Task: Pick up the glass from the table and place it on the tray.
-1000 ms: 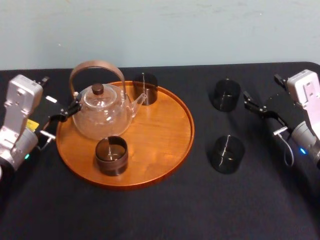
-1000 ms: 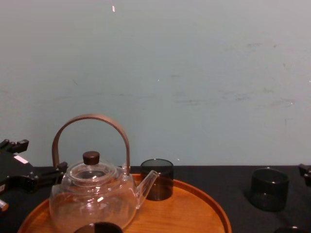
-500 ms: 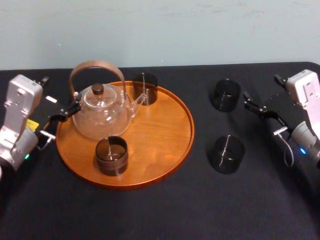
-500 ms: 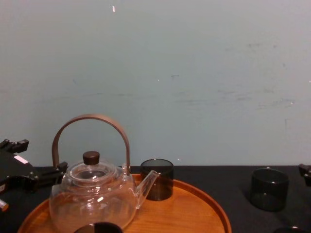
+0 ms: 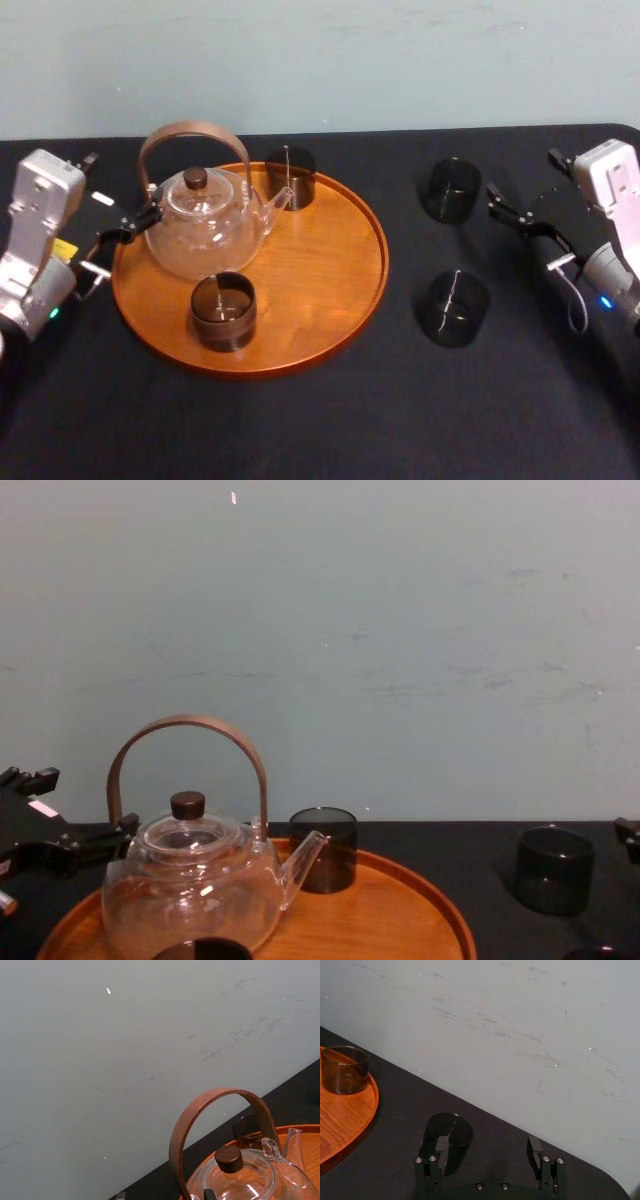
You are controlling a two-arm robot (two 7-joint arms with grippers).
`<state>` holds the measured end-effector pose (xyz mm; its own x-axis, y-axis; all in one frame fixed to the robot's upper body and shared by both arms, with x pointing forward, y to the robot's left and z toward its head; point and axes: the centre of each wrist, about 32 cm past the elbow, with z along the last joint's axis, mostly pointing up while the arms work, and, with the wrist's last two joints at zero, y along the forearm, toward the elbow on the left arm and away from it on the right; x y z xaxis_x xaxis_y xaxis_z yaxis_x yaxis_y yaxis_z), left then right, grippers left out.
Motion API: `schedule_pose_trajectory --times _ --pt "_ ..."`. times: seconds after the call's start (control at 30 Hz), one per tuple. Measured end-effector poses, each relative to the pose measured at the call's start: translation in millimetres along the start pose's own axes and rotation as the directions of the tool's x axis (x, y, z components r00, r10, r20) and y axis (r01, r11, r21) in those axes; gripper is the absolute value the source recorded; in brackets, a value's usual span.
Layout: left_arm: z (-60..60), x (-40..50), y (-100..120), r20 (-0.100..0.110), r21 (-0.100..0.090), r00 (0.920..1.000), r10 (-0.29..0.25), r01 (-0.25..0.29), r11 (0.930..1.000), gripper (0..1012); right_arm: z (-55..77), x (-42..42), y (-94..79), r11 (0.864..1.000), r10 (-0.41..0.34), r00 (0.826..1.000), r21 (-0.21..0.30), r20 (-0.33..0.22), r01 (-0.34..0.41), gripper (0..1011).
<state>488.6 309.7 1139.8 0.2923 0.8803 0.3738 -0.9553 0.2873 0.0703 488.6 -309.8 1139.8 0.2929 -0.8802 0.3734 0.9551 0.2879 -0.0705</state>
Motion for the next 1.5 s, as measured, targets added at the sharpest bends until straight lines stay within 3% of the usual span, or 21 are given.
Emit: schedule_pose_trajectory --times 0.47,0.7,1.5 --pt "0.0 0.0 0.0 0.000 0.000 1.0000 0.000 0.000 1.0000 1010 -1.7 7.7 -15.4 1.000 0.025 0.999 -0.011 -0.028 -0.025 1002" --pt "0.0 0.0 0.0 0.000 0.000 1.0000 0.000 0.000 1.0000 1010 -1.2 6.5 -35.7 0.999 0.044 0.999 0.010 -0.032 -0.044 1002" --pt "0.0 0.0 0.0 0.000 0.000 1.0000 0.000 0.000 1.0000 1010 -0.6 -22.5 -112.1 0.988 0.155 0.987 -0.014 -0.030 -0.156 1002"
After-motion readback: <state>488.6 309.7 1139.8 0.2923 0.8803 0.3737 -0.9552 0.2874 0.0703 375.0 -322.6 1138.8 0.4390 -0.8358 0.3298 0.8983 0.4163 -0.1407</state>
